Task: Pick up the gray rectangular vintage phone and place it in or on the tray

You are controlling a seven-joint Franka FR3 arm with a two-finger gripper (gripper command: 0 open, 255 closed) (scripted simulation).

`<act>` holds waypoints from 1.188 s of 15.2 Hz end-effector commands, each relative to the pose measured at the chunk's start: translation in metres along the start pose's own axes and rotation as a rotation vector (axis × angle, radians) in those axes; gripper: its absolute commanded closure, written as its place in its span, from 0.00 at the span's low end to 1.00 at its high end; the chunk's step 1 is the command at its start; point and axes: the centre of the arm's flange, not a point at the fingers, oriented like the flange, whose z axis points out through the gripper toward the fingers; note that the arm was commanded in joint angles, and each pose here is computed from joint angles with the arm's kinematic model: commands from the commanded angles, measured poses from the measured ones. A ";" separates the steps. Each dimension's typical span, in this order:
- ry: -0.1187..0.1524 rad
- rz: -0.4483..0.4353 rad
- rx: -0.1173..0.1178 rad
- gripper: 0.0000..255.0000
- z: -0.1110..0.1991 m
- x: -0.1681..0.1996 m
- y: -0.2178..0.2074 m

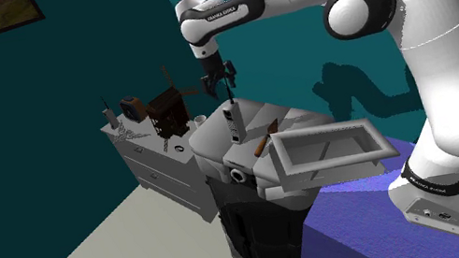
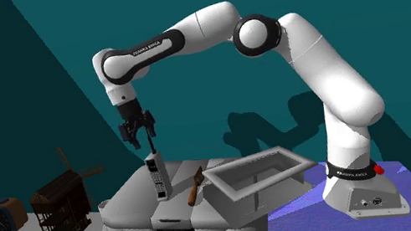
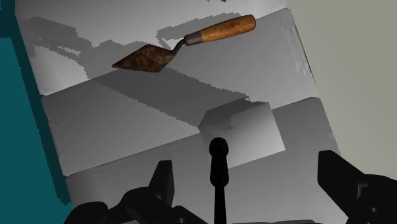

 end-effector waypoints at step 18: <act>-0.037 -0.004 -0.005 1.00 0.060 0.007 -0.005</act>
